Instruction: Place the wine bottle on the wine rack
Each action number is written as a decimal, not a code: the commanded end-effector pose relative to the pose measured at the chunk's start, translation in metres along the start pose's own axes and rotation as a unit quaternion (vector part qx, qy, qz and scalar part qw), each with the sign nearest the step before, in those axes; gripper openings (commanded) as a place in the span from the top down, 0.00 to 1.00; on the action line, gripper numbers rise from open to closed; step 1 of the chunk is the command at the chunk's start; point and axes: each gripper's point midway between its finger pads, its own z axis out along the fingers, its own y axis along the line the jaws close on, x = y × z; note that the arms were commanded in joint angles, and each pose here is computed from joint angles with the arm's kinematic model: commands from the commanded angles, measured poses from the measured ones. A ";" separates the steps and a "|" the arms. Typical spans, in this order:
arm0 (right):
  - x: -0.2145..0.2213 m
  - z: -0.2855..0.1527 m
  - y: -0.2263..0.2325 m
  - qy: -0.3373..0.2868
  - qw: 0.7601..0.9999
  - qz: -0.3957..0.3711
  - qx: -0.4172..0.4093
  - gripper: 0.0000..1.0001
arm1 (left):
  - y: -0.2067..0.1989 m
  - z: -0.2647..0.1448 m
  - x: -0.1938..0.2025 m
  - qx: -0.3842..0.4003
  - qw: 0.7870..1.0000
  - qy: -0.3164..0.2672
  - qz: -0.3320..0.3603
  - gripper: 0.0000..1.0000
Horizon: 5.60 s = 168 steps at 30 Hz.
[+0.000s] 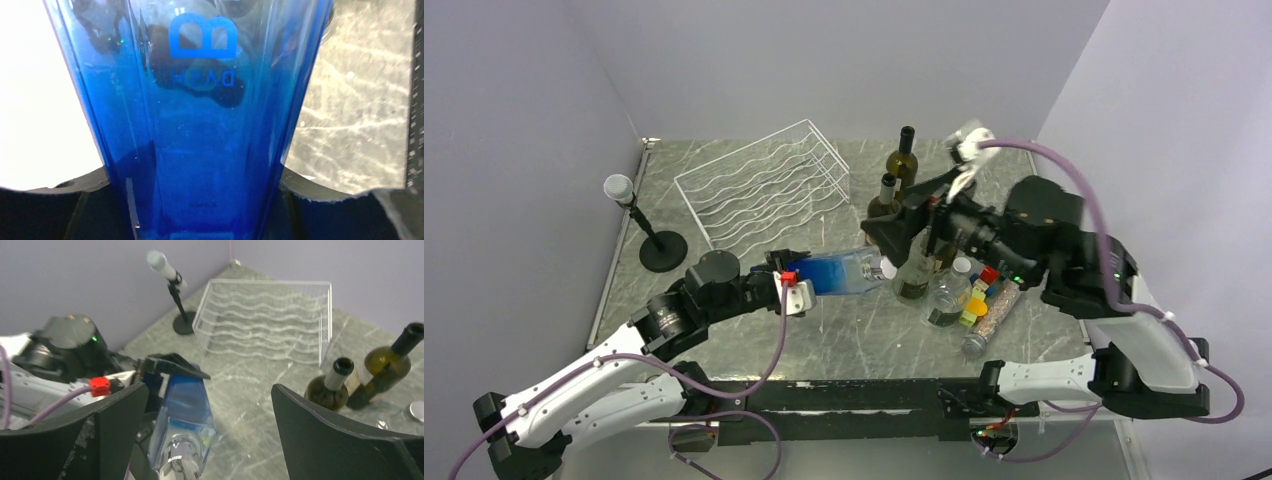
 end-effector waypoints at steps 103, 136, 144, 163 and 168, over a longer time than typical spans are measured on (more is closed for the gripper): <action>0.156 0.103 -0.018 0.204 0.979 -0.001 0.027 1.00 | 0.063 -0.058 -0.053 -0.151 0.978 -0.068 0.129 0.01; 0.263 0.145 0.035 0.201 0.979 0.005 -0.020 1.00 | 0.134 -0.124 -0.078 -0.366 0.848 -0.135 -0.359 0.01; 0.285 0.166 0.037 0.212 0.977 0.010 -0.002 1.00 | 0.127 -0.135 -0.074 -0.365 0.828 -0.148 -0.400 0.01; 0.299 0.217 0.036 0.147 0.989 0.001 0.028 1.00 | 0.119 -0.149 -0.061 -0.370 0.832 -0.118 -0.396 0.01; 0.296 0.232 0.037 0.131 0.991 -0.003 0.033 1.00 | 0.118 -0.150 -0.058 -0.373 0.832 -0.114 -0.396 0.01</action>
